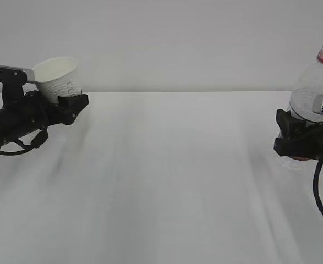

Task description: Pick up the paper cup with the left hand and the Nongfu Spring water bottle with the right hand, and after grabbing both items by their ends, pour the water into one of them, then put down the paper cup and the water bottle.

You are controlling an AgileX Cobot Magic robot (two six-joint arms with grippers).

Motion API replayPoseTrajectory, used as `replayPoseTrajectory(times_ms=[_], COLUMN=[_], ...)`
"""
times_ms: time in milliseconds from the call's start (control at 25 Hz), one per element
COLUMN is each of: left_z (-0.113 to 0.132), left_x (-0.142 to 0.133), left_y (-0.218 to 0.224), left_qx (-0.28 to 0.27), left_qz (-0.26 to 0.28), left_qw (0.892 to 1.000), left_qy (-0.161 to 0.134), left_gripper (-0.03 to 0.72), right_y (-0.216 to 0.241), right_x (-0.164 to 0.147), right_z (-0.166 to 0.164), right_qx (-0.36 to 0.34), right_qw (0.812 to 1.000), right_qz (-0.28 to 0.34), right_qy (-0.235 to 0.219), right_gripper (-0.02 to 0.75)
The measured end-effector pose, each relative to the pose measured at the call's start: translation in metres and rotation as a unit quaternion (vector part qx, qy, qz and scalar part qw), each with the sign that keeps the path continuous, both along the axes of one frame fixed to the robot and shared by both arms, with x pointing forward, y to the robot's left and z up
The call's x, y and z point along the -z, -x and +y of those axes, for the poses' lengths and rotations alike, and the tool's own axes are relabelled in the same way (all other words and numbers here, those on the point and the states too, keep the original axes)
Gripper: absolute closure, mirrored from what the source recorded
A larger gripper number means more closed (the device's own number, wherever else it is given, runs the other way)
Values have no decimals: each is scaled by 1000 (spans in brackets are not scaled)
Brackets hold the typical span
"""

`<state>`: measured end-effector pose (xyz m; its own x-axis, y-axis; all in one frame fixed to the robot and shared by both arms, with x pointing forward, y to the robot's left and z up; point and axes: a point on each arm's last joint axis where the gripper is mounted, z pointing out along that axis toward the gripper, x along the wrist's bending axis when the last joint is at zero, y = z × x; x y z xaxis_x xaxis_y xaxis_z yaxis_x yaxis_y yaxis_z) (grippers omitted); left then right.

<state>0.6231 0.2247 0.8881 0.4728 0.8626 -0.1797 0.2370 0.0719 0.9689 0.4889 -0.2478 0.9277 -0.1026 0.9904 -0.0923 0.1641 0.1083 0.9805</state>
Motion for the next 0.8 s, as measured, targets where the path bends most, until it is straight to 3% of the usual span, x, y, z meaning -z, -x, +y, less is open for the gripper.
replayPoseTrajectory(times_ms=[480,800], left_z=[-15,-23], left_x=[7,1], left_y=[13,19], left_qx=[111,166], left_qz=[38,6], left_qw=[993,986], left_qy=[-20,-5], left_gripper=[146,146], right_y=[0,0], right_x=[0,0], right_z=[0,0], right_qx=[0,0], right_qw=[1000,1000], right_qz=[0,0], right_qy=[0,0], right_gripper=[243,244])
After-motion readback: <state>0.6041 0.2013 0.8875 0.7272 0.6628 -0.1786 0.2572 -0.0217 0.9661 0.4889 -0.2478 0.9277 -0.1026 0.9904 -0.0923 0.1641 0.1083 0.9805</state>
